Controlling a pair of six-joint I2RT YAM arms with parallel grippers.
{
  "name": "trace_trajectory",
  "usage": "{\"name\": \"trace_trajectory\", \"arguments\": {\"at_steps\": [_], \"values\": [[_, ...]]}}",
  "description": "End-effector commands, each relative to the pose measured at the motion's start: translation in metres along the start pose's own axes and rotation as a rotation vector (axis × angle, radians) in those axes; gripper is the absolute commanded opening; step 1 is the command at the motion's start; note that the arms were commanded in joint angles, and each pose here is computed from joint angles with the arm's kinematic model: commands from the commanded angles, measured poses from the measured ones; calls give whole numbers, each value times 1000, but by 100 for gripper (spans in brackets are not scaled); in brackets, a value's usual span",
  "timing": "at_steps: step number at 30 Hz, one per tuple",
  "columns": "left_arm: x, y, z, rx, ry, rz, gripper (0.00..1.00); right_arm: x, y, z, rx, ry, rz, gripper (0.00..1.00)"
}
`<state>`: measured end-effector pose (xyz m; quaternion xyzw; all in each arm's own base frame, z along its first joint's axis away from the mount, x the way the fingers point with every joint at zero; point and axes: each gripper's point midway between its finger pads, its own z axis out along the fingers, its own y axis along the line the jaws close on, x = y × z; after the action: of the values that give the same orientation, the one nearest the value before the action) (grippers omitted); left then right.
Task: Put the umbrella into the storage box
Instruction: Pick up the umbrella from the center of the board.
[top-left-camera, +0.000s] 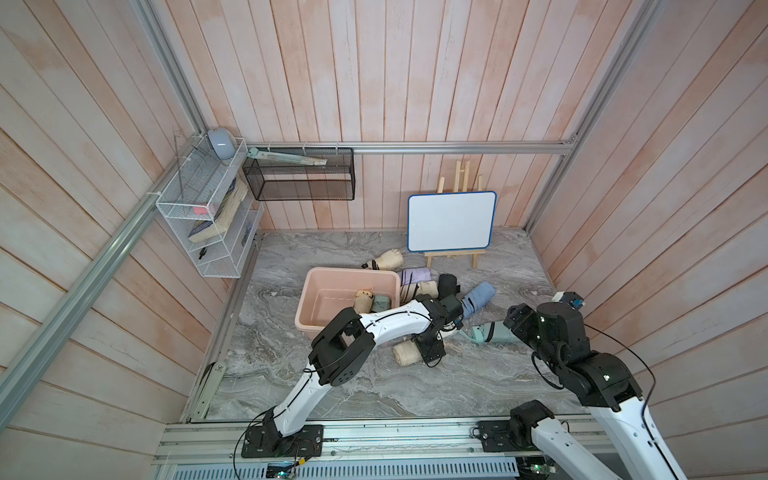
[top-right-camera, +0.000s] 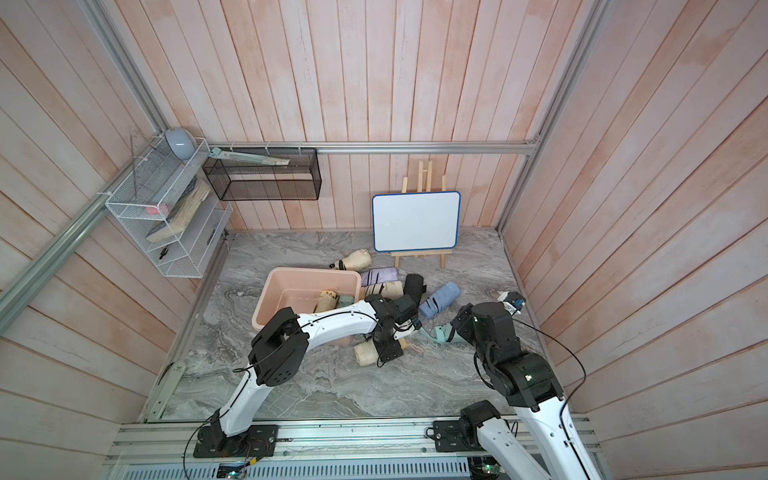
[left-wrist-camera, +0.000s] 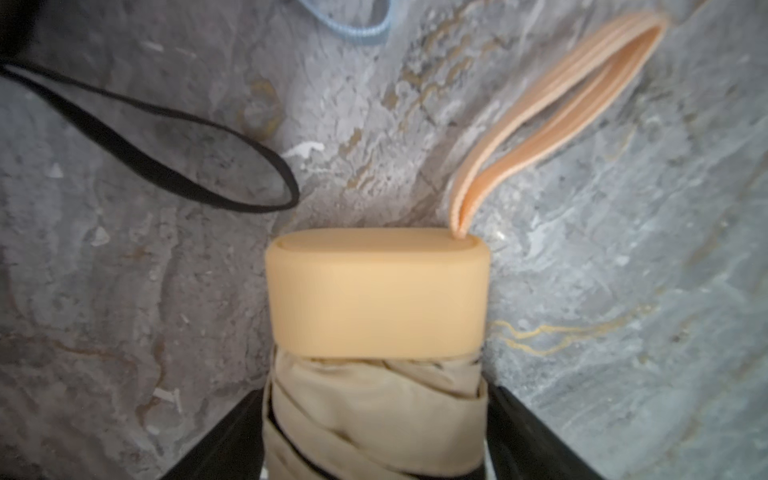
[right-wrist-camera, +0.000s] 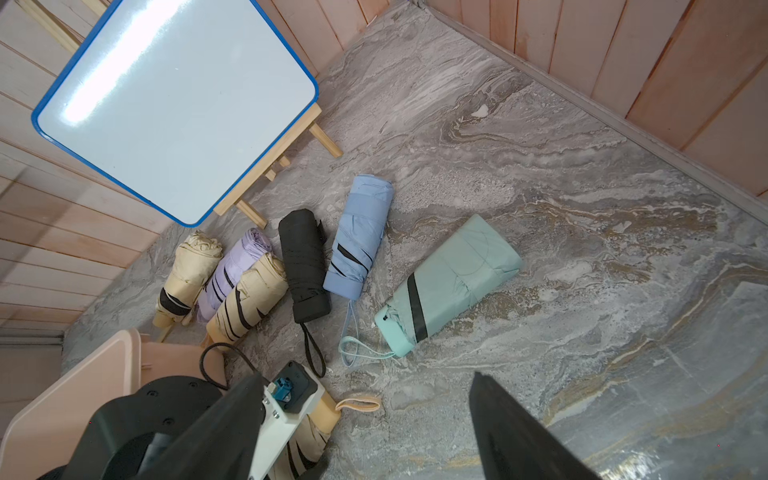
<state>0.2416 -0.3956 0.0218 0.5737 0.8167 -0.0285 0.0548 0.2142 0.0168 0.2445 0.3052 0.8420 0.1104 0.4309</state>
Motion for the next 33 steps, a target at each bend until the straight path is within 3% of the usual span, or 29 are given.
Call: {"name": "trace_trajectory", "arguments": {"at_steps": [1,10,17,25,33], "values": [[2,-2,4,31,14,-9,80,-1,2,3,-6,-6,-5,84],[2,1,-2,6,-3,-21,56,4,-2,3,-9,4,1,83],[-3,-9,-32,-28,-70,-24,51,14,-5,7,-11,33,14,82],[0,-25,-107,-3,-249,-112,47,24,-8,13,-10,56,34,81],[21,-28,-203,84,-489,-286,47,33,-2,29,-15,86,38,81]]}}
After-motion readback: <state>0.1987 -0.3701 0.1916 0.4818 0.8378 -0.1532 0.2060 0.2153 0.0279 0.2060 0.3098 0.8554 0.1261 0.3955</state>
